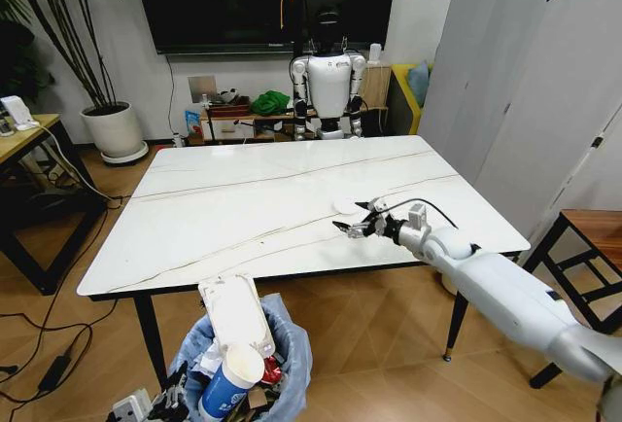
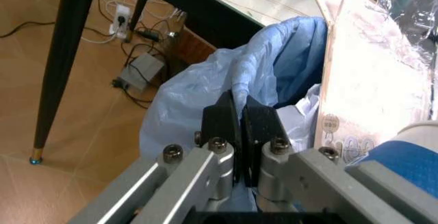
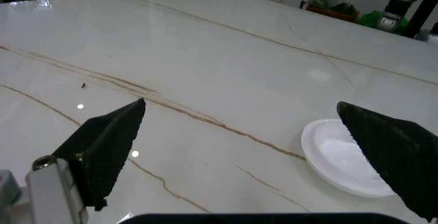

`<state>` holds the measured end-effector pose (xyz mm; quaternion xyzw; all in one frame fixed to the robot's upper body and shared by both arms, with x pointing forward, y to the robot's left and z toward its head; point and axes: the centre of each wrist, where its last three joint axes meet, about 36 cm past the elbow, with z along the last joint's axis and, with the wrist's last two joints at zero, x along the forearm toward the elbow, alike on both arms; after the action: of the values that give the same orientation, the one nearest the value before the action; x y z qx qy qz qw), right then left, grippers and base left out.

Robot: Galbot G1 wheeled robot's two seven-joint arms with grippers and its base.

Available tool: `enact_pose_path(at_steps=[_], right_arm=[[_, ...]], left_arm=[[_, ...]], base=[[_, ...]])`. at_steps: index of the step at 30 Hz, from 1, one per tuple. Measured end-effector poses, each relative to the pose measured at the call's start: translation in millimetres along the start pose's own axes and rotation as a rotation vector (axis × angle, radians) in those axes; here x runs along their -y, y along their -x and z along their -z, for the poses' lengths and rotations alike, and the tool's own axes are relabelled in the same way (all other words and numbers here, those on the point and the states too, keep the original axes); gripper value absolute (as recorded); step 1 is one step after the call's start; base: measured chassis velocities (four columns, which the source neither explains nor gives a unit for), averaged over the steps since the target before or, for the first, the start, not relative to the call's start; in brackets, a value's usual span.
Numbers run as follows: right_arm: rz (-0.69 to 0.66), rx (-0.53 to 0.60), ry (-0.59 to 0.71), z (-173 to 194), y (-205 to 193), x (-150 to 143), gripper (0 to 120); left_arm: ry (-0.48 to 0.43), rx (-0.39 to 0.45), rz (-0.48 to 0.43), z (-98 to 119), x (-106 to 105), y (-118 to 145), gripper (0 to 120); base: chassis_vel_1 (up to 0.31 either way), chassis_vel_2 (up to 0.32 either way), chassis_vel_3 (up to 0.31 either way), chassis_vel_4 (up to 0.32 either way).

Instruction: Pick up the trash bin and place the trash from the table into it.

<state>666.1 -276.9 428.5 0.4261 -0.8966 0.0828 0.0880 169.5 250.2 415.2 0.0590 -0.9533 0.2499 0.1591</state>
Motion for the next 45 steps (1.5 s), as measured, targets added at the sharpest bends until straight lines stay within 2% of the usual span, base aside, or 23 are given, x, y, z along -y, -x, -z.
enact_pose_path(at_steps=[12, 21, 26, 37, 45], right_arm=[[0.085, -0.053, -0.003, -9.4, 72.5, -5.0, 100], [0.04, -0.057, 0.042, -8.2, 71.5, 3.8, 100], [-0.027, -0.082, 0.094, -7.3, 55.9, 17.2, 100], [-0.157, -0.135, 0.133, -11.1, 55.5, 16.5, 100], [-0.171, -0.158, 0.13, -14.0, 61.6, 15.2, 100]], left_arm=[[-0.01, 0.0, 0.003, -1.7, -1.5, 3.1, 0], [-0.011, 0.0, 0.009, -2.6, -2.8, 3.9, 0], [-0.017, 0.0, 0.01, -4.1, -2.2, 5.1, 0], [-0.019, -0.001, 0.01, -5.7, -1.0, 5.1, 0], [-0.018, 0.001, 0.012, -5.9, -1.2, 4.5, 0]], base=[[0.0, 0.0, 0.0, 0.0], [0.0, 0.0, 0.0, 0.0], [0.0, 0.0, 0.0, 0.0], [0.0, 0.0, 0.0, 0.0], [0.0, 0.0, 0.0, 0.0]])
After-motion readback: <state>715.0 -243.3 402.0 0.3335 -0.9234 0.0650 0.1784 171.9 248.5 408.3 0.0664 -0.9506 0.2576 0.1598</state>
